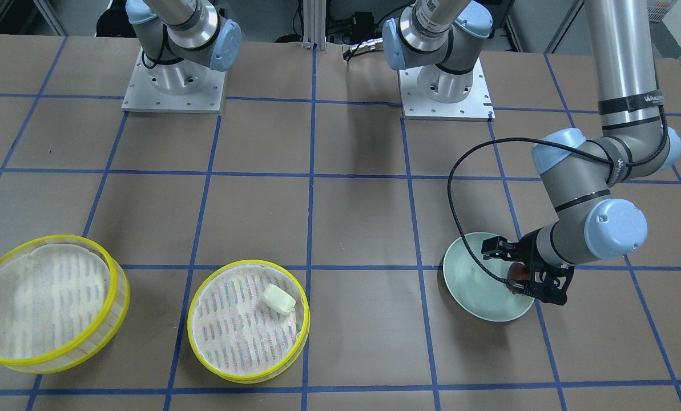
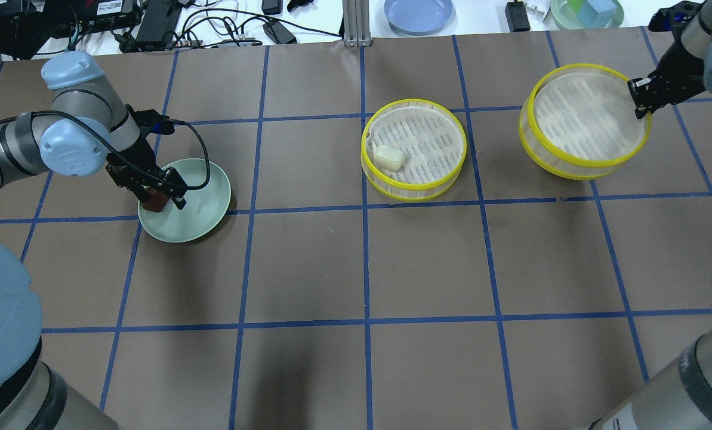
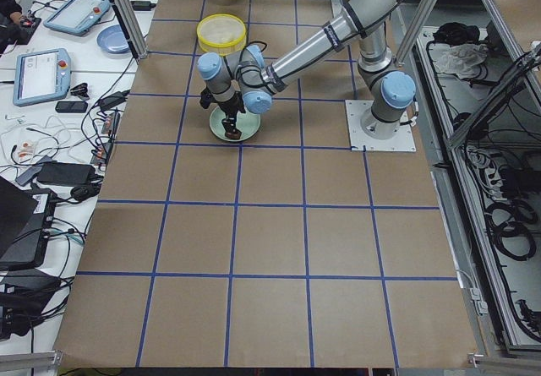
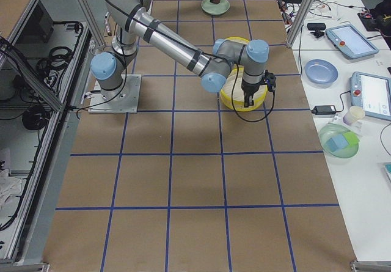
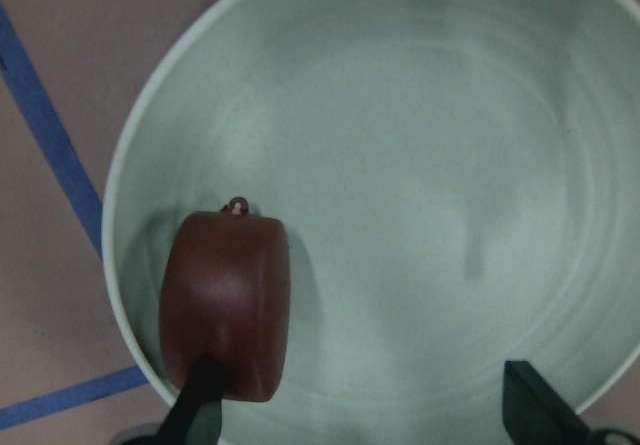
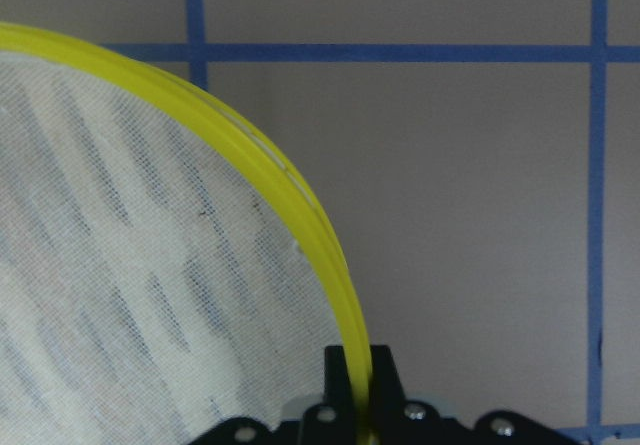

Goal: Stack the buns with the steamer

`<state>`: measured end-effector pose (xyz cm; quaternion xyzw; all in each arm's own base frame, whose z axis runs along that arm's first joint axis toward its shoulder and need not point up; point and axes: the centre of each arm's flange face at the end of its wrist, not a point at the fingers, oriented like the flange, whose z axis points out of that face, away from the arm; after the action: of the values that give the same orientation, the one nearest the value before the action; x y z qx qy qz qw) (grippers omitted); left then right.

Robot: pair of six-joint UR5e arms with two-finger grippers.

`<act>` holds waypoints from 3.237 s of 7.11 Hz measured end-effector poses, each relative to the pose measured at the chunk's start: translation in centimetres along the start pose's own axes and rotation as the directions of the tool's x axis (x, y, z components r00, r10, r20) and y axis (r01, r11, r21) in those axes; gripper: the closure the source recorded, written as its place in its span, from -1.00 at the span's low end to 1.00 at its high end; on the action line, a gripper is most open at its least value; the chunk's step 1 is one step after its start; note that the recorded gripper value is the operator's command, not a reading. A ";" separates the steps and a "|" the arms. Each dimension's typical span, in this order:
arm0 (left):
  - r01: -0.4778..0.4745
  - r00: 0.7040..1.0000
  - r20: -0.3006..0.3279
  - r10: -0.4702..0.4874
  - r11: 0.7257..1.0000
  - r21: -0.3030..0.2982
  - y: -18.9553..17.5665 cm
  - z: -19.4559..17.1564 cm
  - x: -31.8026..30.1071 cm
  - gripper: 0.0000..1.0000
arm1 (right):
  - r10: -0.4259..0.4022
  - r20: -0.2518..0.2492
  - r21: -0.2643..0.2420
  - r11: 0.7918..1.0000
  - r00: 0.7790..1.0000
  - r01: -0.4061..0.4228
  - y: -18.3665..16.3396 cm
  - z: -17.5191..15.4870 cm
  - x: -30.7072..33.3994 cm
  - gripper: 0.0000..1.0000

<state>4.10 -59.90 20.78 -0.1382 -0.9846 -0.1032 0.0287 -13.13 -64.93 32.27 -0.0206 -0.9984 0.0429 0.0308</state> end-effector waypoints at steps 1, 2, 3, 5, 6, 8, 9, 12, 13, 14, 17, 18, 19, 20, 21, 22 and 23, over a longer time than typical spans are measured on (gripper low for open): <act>0.003 1.000 0.011 -0.003 1.000 0.013 -0.1 -0.8 -0.2 -1.00 | 0.026 0.002 0.004 1.000 1.000 -0.026 0.0 -1.4 -3.1 1.00; 0.006 1.000 0.023 -0.006 1.000 0.021 -0.1 -1.6 -0.4 -1.00 | 0.041 0.004 0.005 0.999 0.999 -0.041 0.1 -2.2 -6.0 1.00; 0.007 0.999 0.031 -0.008 1.000 0.022 -0.2 -1.9 -0.5 -1.00 | 0.063 0.007 0.008 0.998 0.998 -0.063 0.2 -2.8 -9.2 1.00; 0.004 1.000 0.031 -0.004 1.000 0.015 -0.4 -1.2 -0.7 -1.00 | 0.093 0.017 0.009 0.996 0.995 -0.093 0.6 -3.4 -15.3 1.00; 0.003 0.999 0.032 -0.003 1.000 0.010 -0.7 -0.5 -0.9 -1.00 | 0.112 0.026 -0.001 0.994 0.993 -0.112 1.1 -3.0 -17.8 1.00; 0.004 0.999 0.049 -0.005 1.000 0.016 -1.2 0.7 -1.3 -1.00 | 0.125 0.034 -0.010 0.992 0.992 -0.124 1.8 -2.1 -21.3 1.00; 0.006 0.999 0.050 -0.007 1.000 0.019 -1.3 1.1 -1.4 -0.88 | 0.129 0.036 -0.015 0.992 0.991 -0.129 1.9 -1.6 -22.3 1.00; 0.007 0.999 0.039 -0.007 1.000 0.016 -1.4 1.6 -1.2 0.99 | 0.171 0.047 0.007 0.985 0.984 -0.171 2.4 -1.0 -27.5 1.00; 0.010 0.999 0.034 -0.010 1.000 0.005 -1.3 1.6 -1.2 1.00 | 0.179 0.049 0.008 0.984 0.983 -0.180 2.6 -0.9 -28.5 1.00; 0.011 1.000 0.026 -0.011 1.000 -0.010 -1.0 1.4 -1.0 1.00 | 0.186 0.049 0.004 0.983 0.981 -0.186 2.7 -0.6 -29.0 1.00; -0.002 1.000 0.022 0.002 1.000 -0.020 -0.4 -0.6 -0.1 1.00 | 0.200 0.041 -0.016 0.980 0.979 -0.199 2.6 0.6 -29.3 1.00; -0.009 1.000 0.025 0.010 1.000 -0.017 -0.2 -1.7 0.8 1.00 | 0.207 0.040 -0.021 0.978 0.977 -0.207 2.7 0.7 -29.4 1.00; -0.014 0.999 0.030 0.014 1.000 -0.013 0.2 -2.7 1.4 1.00 | 0.212 0.038 -0.028 0.977 0.977 -0.211 2.7 0.8 -29.4 1.00; -0.016 0.999 0.032 0.017 1.000 -0.011 0.5 -3.5 1.7 1.00 | 0.213 0.034 -0.043 0.976 0.976 -0.212 2.9 1.1 -29.4 0.94; -0.018 0.999 0.028 0.018 1.000 -0.016 0.8 -3.9 2.1 1.00 | 0.213 0.030 -0.056 0.976 0.977 -0.211 3.0 1.2 -29.4 0.75; -0.019 1.000 0.021 0.019 1.000 -0.023 1.0 -4.2 2.4 1.00 | 0.212 0.028 -0.060 0.976 0.977 -0.210 3.1 1.3 -29.4 0.71; -0.019 1.000 0.021 0.020 1.000 -0.020 1.2 -4.5 2.6 1.00 | 0.212 0.029 -0.058 0.976 0.977 -0.210 3.0 1.2 -29.4 0.65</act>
<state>2.06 -59.06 25.62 -0.1492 -0.9824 -0.1112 0.0178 16.19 -63.30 29.06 -0.1266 -0.9917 0.0190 0.0078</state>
